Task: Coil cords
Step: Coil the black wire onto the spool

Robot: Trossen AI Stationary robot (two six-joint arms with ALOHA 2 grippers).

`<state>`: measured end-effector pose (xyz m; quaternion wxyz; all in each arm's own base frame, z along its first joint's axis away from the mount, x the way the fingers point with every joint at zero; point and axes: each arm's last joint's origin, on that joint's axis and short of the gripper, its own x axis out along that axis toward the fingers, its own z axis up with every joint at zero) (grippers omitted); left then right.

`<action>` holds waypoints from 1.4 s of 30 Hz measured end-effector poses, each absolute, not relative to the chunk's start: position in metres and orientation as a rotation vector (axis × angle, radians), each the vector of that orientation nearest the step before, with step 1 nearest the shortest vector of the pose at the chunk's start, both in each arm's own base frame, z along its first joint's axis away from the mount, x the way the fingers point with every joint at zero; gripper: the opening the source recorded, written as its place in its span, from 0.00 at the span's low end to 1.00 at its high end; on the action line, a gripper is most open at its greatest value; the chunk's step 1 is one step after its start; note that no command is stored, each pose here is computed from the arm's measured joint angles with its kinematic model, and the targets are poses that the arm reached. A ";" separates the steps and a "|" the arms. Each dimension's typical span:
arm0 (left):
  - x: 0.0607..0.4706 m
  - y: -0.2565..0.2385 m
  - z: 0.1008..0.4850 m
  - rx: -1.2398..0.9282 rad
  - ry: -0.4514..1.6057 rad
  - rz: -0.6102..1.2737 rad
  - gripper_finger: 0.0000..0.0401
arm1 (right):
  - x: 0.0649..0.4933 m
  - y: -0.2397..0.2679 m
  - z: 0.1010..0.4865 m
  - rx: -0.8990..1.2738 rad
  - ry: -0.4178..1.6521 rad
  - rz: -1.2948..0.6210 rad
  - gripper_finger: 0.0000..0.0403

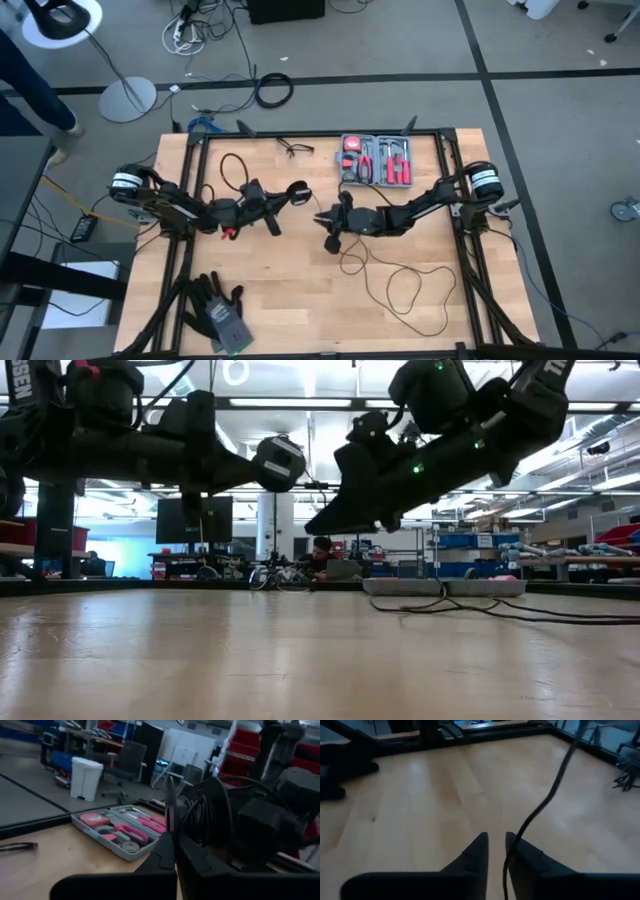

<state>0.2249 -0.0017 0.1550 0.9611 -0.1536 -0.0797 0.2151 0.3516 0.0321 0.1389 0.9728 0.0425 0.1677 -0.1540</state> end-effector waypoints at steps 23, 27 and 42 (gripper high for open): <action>0.199 0.001 0.147 -0.358 -0.216 0.466 0.00 | 0.268 0.042 0.147 0.190 0.328 -0.376 0.28; 0.199 0.001 0.147 -0.361 -0.218 0.467 0.00 | 0.292 0.046 0.133 0.145 0.280 -0.363 0.28; 0.202 0.001 0.150 -0.369 -0.232 0.464 0.00 | 0.361 0.044 0.130 -0.040 0.271 -0.426 0.28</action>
